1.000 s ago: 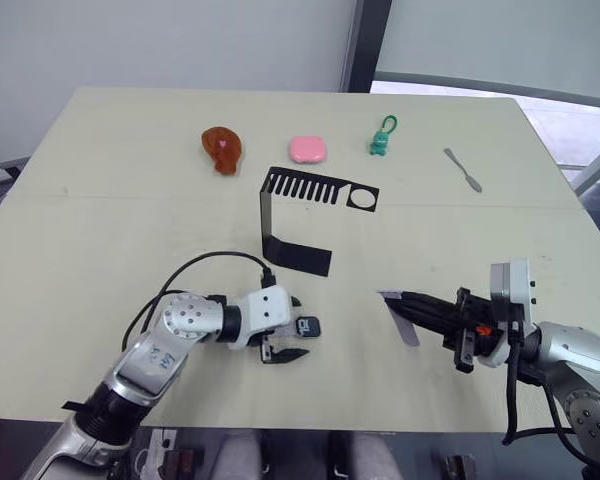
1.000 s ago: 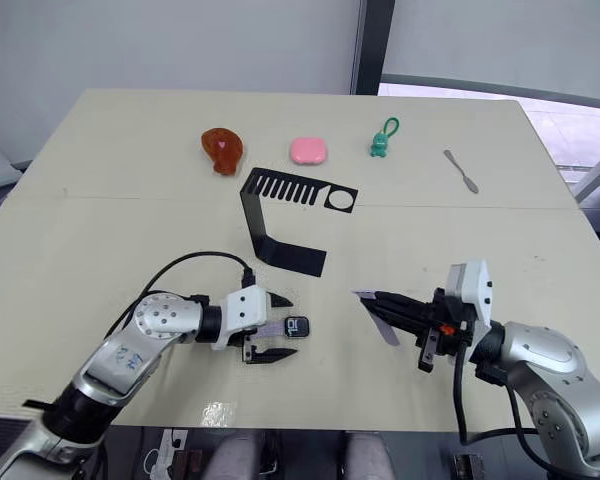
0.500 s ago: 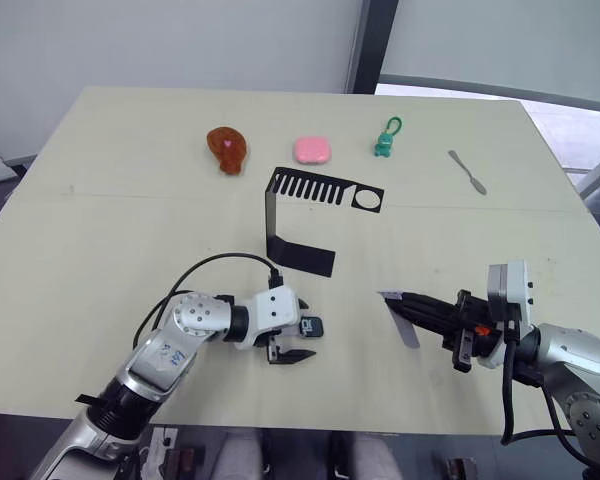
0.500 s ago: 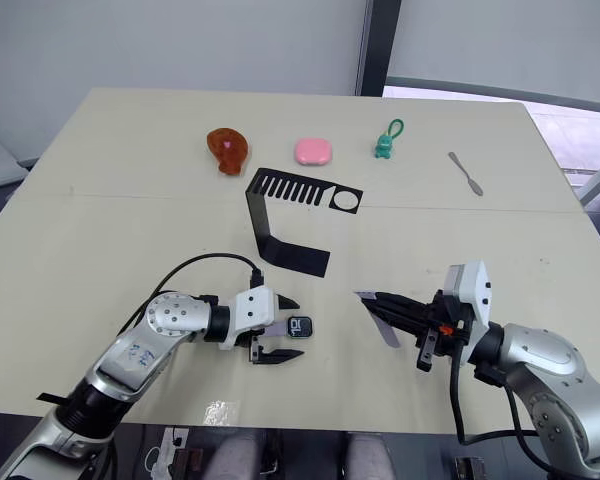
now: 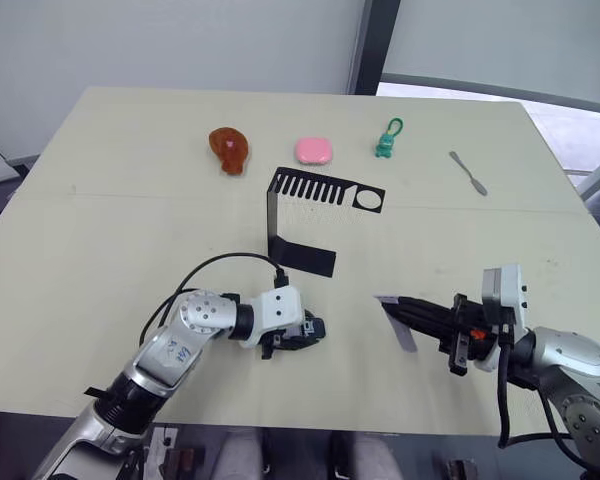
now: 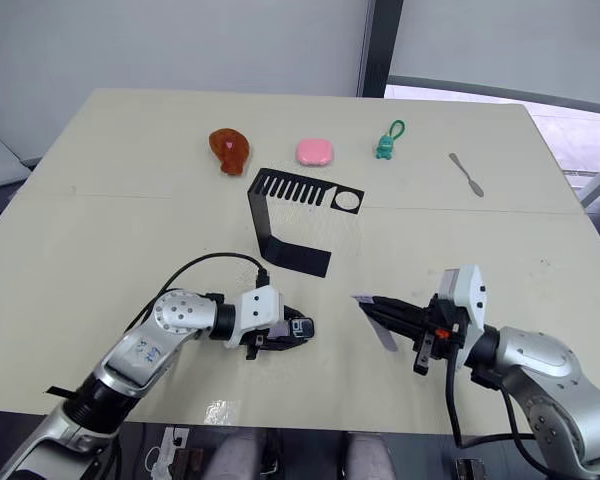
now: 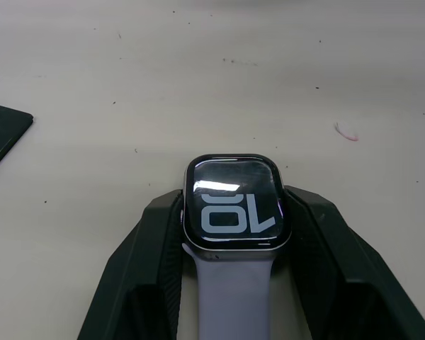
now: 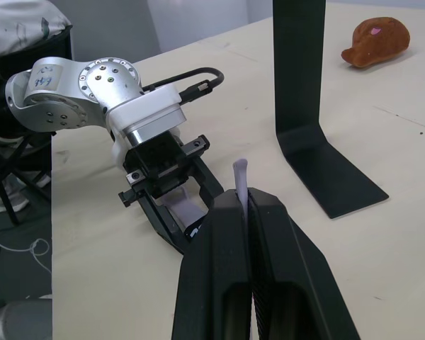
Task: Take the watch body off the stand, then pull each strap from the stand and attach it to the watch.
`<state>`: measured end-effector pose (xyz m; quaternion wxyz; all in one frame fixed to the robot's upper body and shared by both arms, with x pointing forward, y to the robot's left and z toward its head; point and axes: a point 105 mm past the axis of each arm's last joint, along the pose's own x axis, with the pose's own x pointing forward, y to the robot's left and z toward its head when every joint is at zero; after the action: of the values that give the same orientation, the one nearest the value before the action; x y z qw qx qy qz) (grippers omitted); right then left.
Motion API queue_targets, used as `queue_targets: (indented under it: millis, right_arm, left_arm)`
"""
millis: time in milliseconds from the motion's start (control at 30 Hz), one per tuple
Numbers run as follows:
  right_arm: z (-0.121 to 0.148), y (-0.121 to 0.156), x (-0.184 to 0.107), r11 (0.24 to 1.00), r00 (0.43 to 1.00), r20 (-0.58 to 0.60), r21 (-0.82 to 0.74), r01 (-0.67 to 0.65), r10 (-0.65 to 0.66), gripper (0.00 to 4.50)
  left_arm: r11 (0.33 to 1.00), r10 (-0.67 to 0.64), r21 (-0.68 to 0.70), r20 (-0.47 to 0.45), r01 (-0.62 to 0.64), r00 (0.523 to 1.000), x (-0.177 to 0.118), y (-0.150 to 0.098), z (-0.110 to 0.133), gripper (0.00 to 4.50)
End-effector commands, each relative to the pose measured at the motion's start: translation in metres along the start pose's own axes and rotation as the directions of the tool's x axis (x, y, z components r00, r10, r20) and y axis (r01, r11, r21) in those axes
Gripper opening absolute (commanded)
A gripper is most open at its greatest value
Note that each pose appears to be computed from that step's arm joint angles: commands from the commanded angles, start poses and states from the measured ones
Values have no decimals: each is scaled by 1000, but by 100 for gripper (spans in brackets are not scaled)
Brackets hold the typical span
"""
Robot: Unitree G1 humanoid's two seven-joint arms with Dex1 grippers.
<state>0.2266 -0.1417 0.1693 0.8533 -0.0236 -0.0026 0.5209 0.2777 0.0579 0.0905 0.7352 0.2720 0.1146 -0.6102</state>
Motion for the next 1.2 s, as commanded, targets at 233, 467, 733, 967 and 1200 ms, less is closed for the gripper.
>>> queue_targets:
  millis: [233,467,733,967,1200]
  right_arm:
    - [11,5,5,991,999,33,-133,-6,11,0]
    - [15,21,6,836,994,-75,-539,-104,75,0]
    - [12,24,20,775,995,-51,-625,-94,80,0]
    - [16,23,32,717,998,-15,-695,-56,64,0]
    - [15,19,36,693,999,-7,-721,-31,38,0]
  left_arm:
    - [989,16,-145,101,-1,995,-9,4,8,159]
    - [868,-42,-462,300,184,953,-51,7,40,159]
    - [762,-14,-599,366,246,931,-56,15,57,159]
    - [740,-20,-618,374,265,927,-46,14,62,159]
    - [692,-41,-642,420,329,906,-46,8,68,159]
